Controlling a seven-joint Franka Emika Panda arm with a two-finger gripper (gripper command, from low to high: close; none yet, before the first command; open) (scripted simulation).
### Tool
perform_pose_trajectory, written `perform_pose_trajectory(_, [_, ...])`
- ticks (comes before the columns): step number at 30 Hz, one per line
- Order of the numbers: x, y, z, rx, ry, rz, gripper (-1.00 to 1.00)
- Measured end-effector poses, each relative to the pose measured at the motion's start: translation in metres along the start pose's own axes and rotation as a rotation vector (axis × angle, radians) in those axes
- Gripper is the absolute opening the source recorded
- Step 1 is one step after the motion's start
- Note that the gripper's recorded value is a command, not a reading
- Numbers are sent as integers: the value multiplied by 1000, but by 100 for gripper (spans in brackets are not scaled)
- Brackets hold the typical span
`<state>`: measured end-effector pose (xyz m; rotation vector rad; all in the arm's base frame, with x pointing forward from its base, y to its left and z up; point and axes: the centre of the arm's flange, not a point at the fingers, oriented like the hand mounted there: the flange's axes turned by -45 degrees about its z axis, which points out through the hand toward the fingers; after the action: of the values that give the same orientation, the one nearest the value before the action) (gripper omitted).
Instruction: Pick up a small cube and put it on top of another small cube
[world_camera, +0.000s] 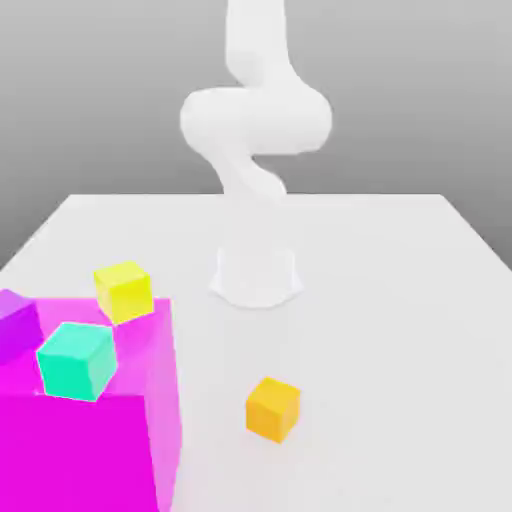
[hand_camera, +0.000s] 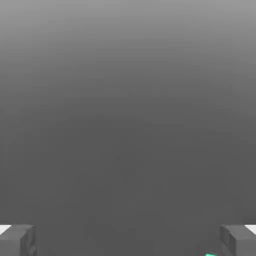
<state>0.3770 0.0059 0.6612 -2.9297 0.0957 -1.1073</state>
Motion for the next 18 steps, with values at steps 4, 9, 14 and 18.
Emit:
perform_pose_trajectory(4, [-35, -6, 102, -35, -145, 88, 0])
perform_pose_trajectory(9, [-105, -7, 207, -82, -320, 200, 0])
perform_pose_trajectory(14, [-204, -4, 288, -138, -506, 323, 0])
perform_pose_trajectory(18, [-299, -4, 327, -188, -663, 428, 0])
